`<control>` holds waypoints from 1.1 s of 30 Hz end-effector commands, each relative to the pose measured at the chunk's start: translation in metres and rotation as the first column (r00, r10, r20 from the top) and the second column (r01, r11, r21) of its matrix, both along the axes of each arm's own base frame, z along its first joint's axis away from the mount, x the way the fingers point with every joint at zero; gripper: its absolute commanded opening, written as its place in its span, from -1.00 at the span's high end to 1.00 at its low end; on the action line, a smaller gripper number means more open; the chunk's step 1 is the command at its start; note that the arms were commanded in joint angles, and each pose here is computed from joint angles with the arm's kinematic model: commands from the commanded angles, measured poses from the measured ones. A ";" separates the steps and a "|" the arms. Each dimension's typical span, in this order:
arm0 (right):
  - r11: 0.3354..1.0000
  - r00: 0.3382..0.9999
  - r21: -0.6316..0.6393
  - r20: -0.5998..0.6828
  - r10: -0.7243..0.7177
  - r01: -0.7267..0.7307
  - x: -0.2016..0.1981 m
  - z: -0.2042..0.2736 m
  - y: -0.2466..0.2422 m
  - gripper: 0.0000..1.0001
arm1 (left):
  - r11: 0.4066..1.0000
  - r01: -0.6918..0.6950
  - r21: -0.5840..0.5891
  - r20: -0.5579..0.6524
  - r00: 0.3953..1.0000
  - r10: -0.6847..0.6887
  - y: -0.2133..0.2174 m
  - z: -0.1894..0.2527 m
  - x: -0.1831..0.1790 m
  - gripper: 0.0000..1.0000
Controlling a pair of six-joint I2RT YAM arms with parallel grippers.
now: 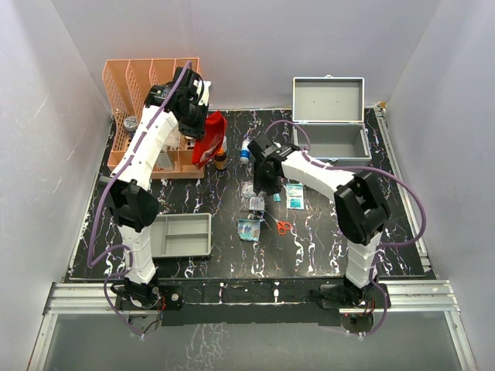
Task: Organize the medicine kit
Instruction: Pick up the medical item at the center of the board.
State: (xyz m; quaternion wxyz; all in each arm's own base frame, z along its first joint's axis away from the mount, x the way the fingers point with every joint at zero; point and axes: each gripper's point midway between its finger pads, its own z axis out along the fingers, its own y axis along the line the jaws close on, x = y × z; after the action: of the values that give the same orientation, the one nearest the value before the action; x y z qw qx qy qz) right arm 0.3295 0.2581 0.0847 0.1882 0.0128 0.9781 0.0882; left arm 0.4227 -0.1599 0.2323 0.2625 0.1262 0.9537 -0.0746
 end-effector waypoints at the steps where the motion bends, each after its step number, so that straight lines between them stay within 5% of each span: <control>1: 0.999 0.998 0.007 0.039 0.049 -0.049 0.014 -0.005 0.010 0.29 | 0.999 0.014 -0.041 0.071 0.997 -0.011 0.000 0.038 -0.012 1.00; 16: 0.994 0.991 -0.040 0.090 0.104 -0.100 0.032 0.011 0.044 0.26 | 0.999 0.017 -0.035 0.068 0.998 -0.014 0.001 0.037 -0.013 1.00; 33: 0.966 0.995 -0.236 -0.038 0.097 -0.103 0.018 -0.027 0.039 0.16 | 0.995 -0.099 -0.021 0.061 0.993 0.100 0.040 0.035 -0.011 1.00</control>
State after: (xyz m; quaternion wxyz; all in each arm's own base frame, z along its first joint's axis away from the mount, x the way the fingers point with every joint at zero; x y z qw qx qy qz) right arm 0.3333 0.2943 0.0398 0.1461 -0.0704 0.9867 -0.0122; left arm 0.4241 -0.1283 0.2357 0.2646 0.0926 0.9582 -0.0568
